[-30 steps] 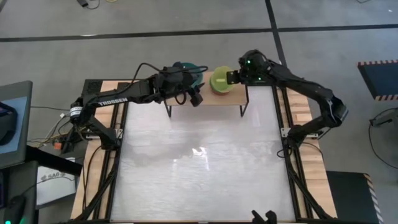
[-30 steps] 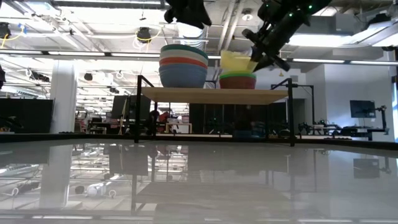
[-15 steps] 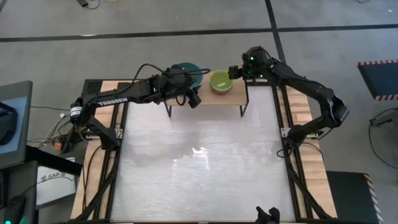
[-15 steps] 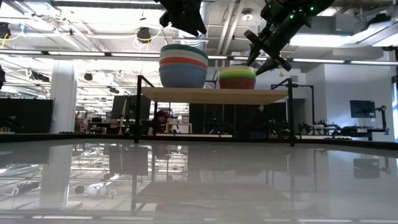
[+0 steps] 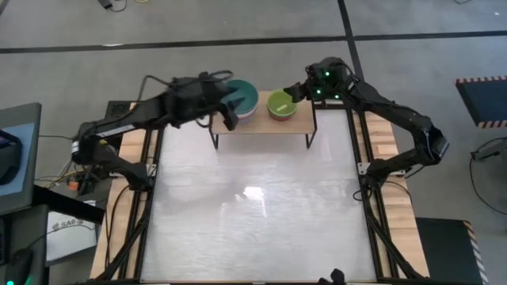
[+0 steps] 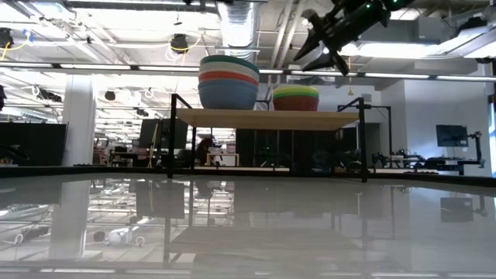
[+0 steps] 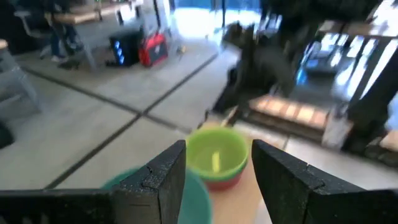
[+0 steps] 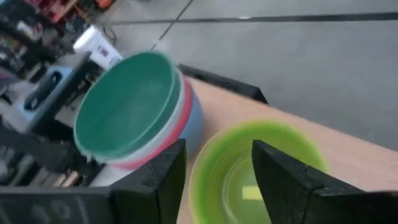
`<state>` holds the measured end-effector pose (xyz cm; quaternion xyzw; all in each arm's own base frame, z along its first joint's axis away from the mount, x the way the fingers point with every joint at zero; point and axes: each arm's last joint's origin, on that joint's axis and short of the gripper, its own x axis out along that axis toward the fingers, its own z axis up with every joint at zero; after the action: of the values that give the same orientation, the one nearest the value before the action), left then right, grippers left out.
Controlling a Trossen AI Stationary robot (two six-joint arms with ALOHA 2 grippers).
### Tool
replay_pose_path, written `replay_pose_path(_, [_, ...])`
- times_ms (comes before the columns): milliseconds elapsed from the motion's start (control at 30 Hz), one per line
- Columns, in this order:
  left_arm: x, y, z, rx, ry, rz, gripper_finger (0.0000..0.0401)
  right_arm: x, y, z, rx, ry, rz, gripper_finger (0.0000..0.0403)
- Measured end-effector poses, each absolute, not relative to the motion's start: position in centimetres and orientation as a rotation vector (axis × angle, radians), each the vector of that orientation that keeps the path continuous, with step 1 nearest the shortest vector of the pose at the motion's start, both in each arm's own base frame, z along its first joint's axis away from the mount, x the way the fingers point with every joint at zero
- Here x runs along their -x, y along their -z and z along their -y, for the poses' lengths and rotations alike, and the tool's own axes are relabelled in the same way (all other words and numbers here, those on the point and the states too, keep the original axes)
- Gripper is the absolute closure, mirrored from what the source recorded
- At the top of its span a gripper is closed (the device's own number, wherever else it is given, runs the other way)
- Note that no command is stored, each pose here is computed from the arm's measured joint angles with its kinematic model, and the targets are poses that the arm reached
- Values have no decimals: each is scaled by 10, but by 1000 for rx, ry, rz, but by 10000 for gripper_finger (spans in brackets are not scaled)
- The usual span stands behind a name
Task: Place and stack bowls onto a shelf
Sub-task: Return to Home Position
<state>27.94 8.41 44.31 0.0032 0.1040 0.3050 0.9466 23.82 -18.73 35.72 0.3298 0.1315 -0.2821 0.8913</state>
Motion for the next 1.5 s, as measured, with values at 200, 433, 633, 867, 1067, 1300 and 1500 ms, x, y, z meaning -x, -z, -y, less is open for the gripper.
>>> replay_pose_path(200, [-238,-467,-62,0,-661,-91,232,-257,-343,169,-625,557,-406,257])
replay_pose_path(433, [-204,-434,-39,40,-681,-49,232,-264,-329,150,-596,495,-404,321])
replay_pose_path(633, [-199,-388,-27,178,-481,41,232,-253,-337,123,-562,286,-274,349])
replay_pose_path(867, [-206,-334,-12,223,-194,-12,258,-220,-315,72,-491,110,-82,386])
replay_pose_path(1067, [-178,-309,-2,209,-173,105,350,-187,-313,33,-441,-48,169,384])
replay_pose_path(1300, [-156,-304,-13,-72,-89,178,395,-169,-285,12,-160,-38,-145,371])
replay_pose_path(1500, [-156,-302,-7,-180,64,170,401,-155,-289,1,46,-116,-14,386])
